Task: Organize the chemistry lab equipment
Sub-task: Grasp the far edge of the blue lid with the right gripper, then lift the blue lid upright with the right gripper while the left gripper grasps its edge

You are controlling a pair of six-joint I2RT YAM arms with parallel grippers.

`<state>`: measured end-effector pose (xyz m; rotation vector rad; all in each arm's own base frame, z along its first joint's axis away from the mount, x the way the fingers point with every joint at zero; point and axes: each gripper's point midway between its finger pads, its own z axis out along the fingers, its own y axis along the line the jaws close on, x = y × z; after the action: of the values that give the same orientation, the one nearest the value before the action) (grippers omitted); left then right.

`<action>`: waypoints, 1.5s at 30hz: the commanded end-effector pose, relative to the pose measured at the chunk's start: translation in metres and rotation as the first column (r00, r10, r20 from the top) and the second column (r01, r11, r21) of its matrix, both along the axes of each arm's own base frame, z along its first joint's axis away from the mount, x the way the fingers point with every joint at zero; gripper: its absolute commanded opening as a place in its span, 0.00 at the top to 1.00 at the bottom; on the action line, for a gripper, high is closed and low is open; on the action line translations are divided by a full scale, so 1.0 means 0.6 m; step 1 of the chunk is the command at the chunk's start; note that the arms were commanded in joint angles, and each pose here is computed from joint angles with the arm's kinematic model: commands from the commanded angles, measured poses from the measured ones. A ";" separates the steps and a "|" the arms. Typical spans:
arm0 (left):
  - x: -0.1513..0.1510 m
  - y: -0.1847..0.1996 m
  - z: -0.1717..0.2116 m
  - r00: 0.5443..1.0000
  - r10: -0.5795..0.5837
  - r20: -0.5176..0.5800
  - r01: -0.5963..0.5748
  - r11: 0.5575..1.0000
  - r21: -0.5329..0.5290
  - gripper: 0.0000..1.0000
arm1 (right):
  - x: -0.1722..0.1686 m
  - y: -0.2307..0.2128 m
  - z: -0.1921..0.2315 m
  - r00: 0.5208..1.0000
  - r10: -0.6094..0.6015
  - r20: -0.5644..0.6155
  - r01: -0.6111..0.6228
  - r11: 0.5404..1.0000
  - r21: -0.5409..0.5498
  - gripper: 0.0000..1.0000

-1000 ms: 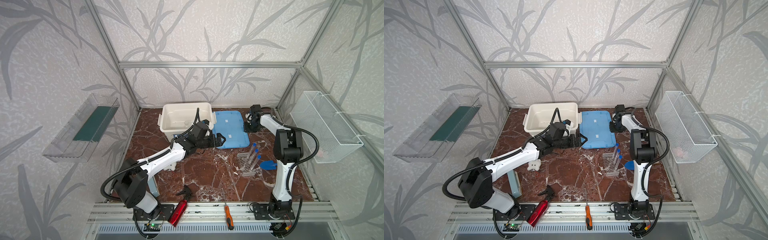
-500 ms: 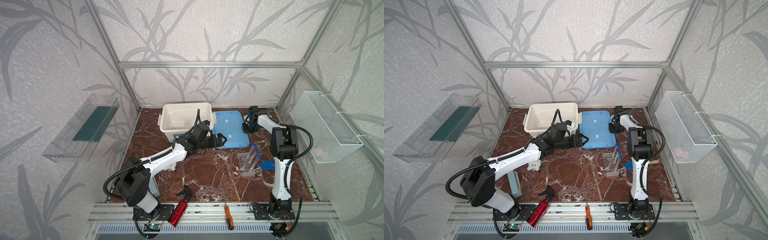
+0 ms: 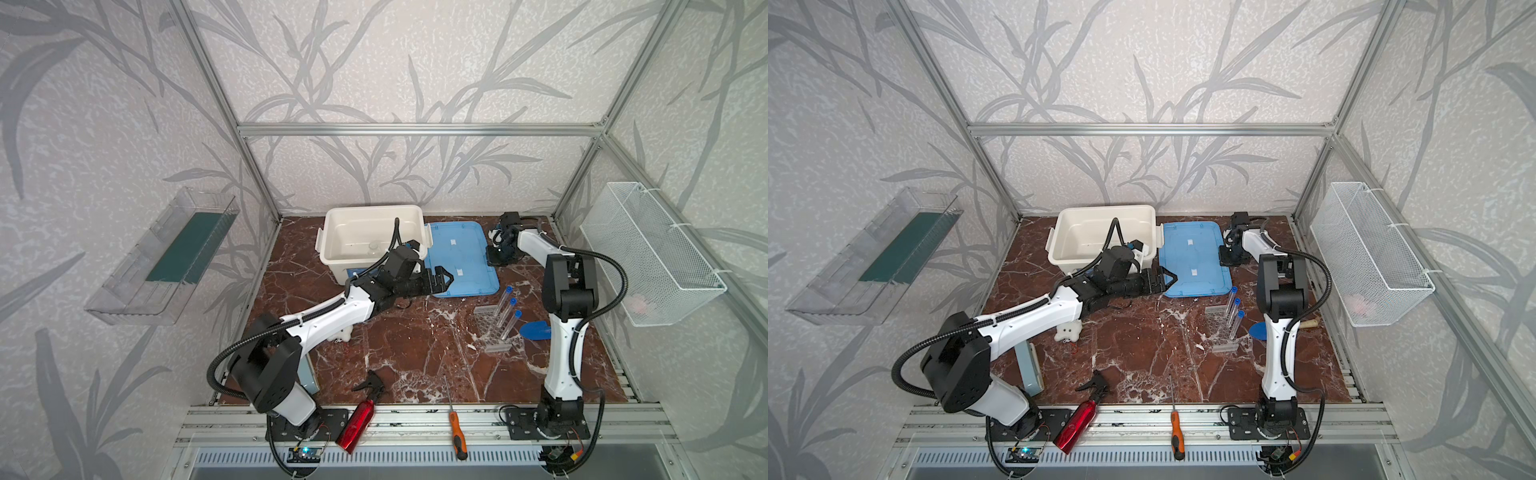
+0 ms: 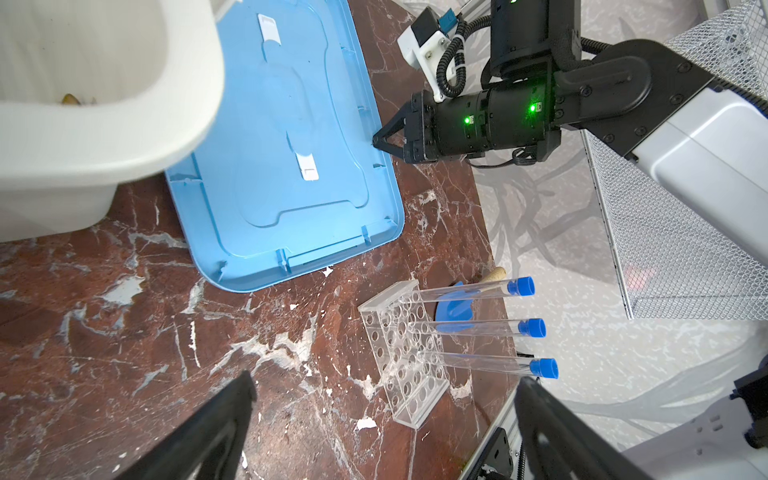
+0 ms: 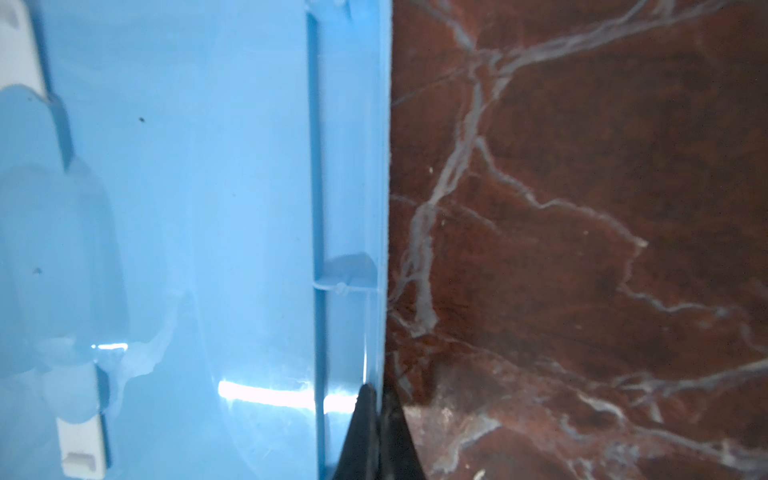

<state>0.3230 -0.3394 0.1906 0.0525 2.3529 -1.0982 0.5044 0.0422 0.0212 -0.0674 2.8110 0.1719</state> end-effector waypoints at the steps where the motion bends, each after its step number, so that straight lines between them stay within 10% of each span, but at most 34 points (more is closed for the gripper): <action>1: 0.002 0.008 0.004 0.999 0.011 0.031 -0.012 0.999 0.036 0.01 | 0.003 -0.016 0.048 0.997 -0.031 0.074 0.032 0.999 -0.020 1.00; 28: 0.010 0.024 0.064 0.984 -0.050 0.174 0.031 0.993 0.110 0.01 | -0.027 -0.068 0.324 0.886 -0.179 0.428 0.181 0.983 0.035 1.00; 45: 0.038 0.040 0.263 0.834 -0.142 0.534 0.170 0.985 -0.004 0.01 | -0.124 -0.048 0.546 0.704 -0.176 0.688 0.066 0.981 0.183 1.00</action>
<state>0.3488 -0.3232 0.2936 0.3974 2.0074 -1.0541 0.4440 -0.0011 0.2907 0.1166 2.1748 0.1562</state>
